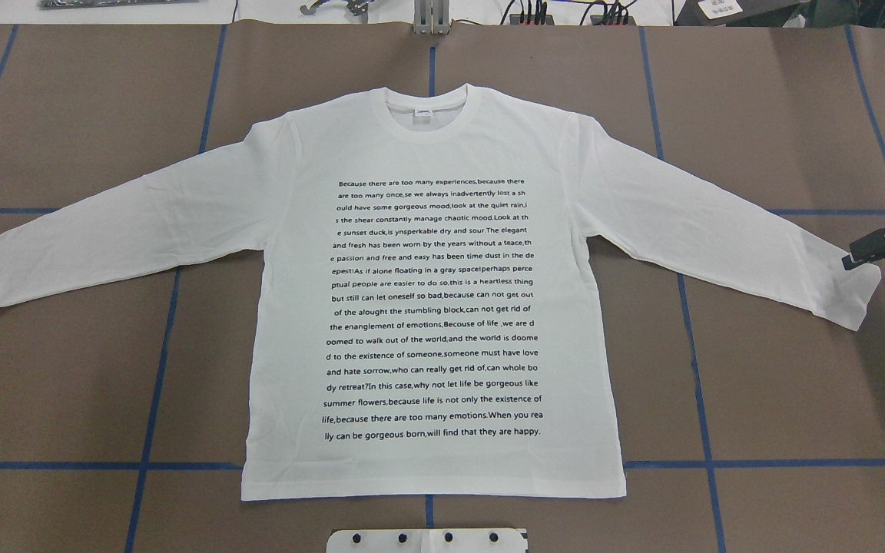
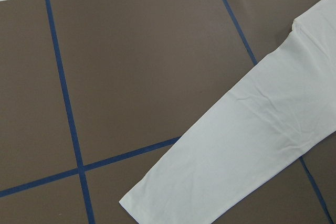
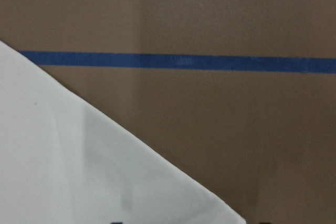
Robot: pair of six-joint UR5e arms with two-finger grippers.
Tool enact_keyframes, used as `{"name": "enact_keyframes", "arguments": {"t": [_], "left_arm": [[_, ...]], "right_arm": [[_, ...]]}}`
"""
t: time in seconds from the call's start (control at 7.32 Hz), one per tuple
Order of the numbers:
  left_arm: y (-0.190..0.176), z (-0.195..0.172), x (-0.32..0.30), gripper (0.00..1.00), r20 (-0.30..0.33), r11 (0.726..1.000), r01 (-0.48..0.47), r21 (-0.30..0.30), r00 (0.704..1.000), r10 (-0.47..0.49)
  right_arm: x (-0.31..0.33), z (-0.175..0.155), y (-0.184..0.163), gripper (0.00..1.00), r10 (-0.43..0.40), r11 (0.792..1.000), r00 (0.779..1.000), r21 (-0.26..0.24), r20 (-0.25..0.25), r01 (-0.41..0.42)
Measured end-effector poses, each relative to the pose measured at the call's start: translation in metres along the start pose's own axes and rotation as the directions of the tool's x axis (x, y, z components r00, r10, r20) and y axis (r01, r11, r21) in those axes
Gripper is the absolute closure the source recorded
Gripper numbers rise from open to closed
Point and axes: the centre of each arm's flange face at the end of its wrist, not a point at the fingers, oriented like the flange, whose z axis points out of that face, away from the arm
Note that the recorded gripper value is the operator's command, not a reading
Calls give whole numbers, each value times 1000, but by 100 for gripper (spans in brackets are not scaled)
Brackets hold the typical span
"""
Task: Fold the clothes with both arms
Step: 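Move the right gripper toward the shirt's shoulder nearest it, then grasp the sleeve nearest the right gripper and carry it across the shirt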
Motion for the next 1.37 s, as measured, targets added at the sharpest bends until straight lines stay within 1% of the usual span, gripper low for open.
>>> {"name": "enact_keyframes", "arguments": {"t": [0.14,0.27,0.41,0.55,0.96,1.09,1.23,1.37], "left_arm": [[-1,0,1,0,0,1000,1,1,1000,-1],[-1,-1,2,0,-1,1000,0,3,1000,0],[-2,-2,4,0,-1,1000,2,6,1000,-2],[-4,-5,7,0,-3,1000,6,12,1000,-6],[-4,-8,12,0,-4,1000,8,17,1000,-8],[-4,-9,12,0,-4,1000,7,18,1000,-7],[-5,-9,13,0,-5,1000,5,19,1000,-5],[-5,-10,14,0,-5,1000,4,21,1000,-4]], "right_arm": [[6,4,3,26,7,1000,1000,-6,-3,-7],[11,7,6,47,15,1000,1000,-13,-8,-15],[15,9,8,95,22,1000,1000,-18,-12,-22],[18,11,10,100,30,999,999,-22,-15,-30],[15,10,7,100,42,999,999,-21,-10,-42],[7,4,5,100,46,999,999,-13,7,-46],[-15,-11,0,100,69,998,997,1,46,-69],[-55,-34,-11,100,133,991,986,20,102,-136]]}}
